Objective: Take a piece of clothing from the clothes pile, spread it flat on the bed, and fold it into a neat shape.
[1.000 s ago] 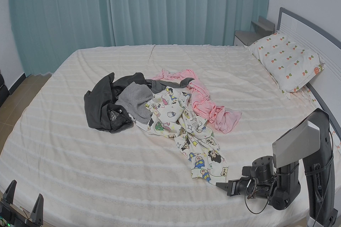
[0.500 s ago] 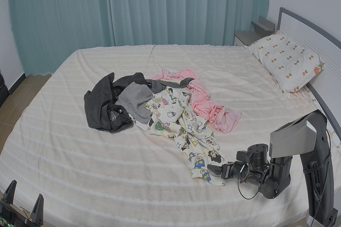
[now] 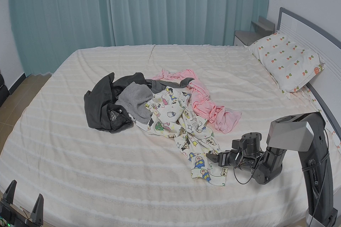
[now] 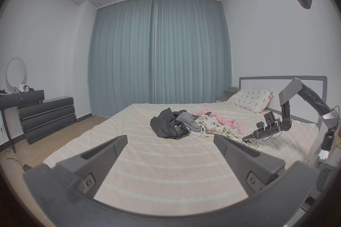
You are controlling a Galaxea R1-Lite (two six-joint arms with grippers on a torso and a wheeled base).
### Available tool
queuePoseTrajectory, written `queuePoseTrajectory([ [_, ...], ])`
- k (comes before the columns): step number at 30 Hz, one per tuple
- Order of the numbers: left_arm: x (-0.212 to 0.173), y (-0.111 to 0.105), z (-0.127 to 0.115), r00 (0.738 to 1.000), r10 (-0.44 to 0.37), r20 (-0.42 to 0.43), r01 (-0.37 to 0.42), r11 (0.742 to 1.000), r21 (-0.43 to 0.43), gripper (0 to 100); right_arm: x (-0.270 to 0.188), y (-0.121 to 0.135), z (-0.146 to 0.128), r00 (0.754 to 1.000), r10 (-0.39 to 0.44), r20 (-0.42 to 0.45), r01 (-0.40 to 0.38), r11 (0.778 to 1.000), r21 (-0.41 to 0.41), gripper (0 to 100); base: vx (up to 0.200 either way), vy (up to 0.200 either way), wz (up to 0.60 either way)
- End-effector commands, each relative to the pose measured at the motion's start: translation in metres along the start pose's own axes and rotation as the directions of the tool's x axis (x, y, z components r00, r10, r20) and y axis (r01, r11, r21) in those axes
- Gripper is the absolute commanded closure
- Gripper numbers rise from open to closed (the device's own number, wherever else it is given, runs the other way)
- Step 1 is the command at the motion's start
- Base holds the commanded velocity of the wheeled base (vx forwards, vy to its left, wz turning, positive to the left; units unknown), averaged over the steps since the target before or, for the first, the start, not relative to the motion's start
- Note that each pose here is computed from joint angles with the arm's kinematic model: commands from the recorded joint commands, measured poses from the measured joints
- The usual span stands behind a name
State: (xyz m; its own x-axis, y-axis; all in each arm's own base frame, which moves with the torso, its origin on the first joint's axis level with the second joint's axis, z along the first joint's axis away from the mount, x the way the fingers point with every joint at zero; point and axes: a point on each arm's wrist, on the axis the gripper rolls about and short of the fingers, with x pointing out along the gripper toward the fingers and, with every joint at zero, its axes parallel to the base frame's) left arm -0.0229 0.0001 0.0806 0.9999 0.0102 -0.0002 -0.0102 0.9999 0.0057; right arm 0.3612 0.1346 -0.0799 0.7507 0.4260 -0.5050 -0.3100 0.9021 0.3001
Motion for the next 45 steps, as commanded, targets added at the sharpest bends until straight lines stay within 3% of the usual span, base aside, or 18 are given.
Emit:
queuePoseTrajectory([
  [1,0.000,0.000,-0.005,1.000,0.001,0.000,-0.001,1.000,0.000,0,0.011,0.007,0.006,0.999,0.034,-0.017,-0.034,0.999,-0.010,0,0.000,0.000,0.00],
  [4,0.000,0.000,-0.005,1.000,0.001,0.000,-0.001,1.000,0.000,0,0.018,0.012,0.013,0.995,0.073,-0.065,-0.074,0.997,-0.004,0,0.000,0.000,0.00],
  [5,0.000,0.000,-0.005,1.000,0.001,0.000,-0.001,1.000,0.000,0,0.019,0.012,0.013,0.995,0.076,-0.070,-0.077,0.997,-0.002,100,0.000,0.000,0.00],
  [13,0.000,0.000,-0.005,1.000,0.001,0.000,-0.001,1.000,0.000,0,0.016,0.011,0.013,0.994,0.097,-0.044,-0.097,0.995,0.010,100,0.000,0.000,0.00],
  [18,0.000,0.000,-0.005,1.000,0.001,0.000,-0.001,1.000,0.000,0,0.003,0.014,0.011,0.977,0.211,0.038,-0.213,0.977,0.026,100,0.000,0.000,0.00],
  [19,0.000,0.000,-0.005,1.000,0.001,0.000,-0.001,1.000,0.000,0,-0.009,0.019,0.011,0.952,0.287,0.106,-0.291,0.956,0.031,100,0.000,0.000,0.00],
  [20,0.000,0.000,-0.005,1.000,0.001,0.000,-0.001,1.000,0.000,0,-0.015,0.023,0.014,0.937,0.313,0.154,-0.320,0.947,0.025,100,0.000,0.000,0.00],
  [24,0.000,0.000,-0.005,1.000,-0.001,0.000,0.001,1.000,0.003,0,-0.042,0.040,0.030,0.921,0.345,0.181,-0.358,0.932,0.047,100,0.000,0.000,0.00],
  [26,0.000,0.000,-0.005,1.000,-0.001,-0.001,0.001,1.000,0.002,0,-0.059,0.045,0.040,0.911,0.362,0.196,-0.383,0.921,0.079,100,0.000,0.000,0.00],
  [28,0.000,0.000,-0.005,1.000,-0.001,0.000,0.001,1.000,0.002,0,-0.078,0.054,0.056,0.887,0.403,0.225,-0.433,0.895,0.105,100,0.000,0.000,0.00],
  [29,0.000,0.000,-0.005,1.000,-0.001,0.000,0.001,1.000,0.002,0,-0.078,0.054,0.056,0.887,0.403,0.225,-0.433,0.895,0.105,100,0.000,0.000,0.00],
  [30,0.000,0.000,-0.005,1.000,-0.001,0.000,0.001,1.000,0.002,0,-0.097,0.062,0.070,0.862,0.438,0.254,-0.474,0.875,0.102,100,0.000,0.000,0.00],
  [39,0.000,0.000,-0.005,1.000,-0.003,0.002,0.003,1.000,0.008,0,-0.157,0.098,0.102,0.762,0.549,0.344,-0.587,0.809,0.010,100,0.000,0.000,0.00],
  [41,0.000,0.000,-0.004,1.000,-0.007,0.003,0.007,1.000,0.013,0,-0.169,0.109,0.109,0.729,0.580,0.364,-0.615,0.788,-0.023,100,0.000,0.000,0.00],
  [43,-0.004,0.000,0.014,0.998,-0.030,0.057,0.030,1.000,0.000,0,-0.177,0.120,0.113,0.696,0.612,0.375,-0.643,0.764,-0.053,100,0.000,0.000,0.00],
  [44,-0.008,0.000,0.044,0.990,-0.051,0.130,0.055,0.998,-0.029,0,-0.180,0.124,0.115,0.683,0.625,0.378,-0.654,0.754,-0.064,100,0.000,0.000,0.00],
  [45,-0.008,0.000,0.044,0.990,-0.051,0.130,0.055,0.998,-0.029,0,-0.180,0.124,0.115,0.683,0.625,0.378,-0.654,0.754,-0.064,100,0.000,0.000,0.00],
])
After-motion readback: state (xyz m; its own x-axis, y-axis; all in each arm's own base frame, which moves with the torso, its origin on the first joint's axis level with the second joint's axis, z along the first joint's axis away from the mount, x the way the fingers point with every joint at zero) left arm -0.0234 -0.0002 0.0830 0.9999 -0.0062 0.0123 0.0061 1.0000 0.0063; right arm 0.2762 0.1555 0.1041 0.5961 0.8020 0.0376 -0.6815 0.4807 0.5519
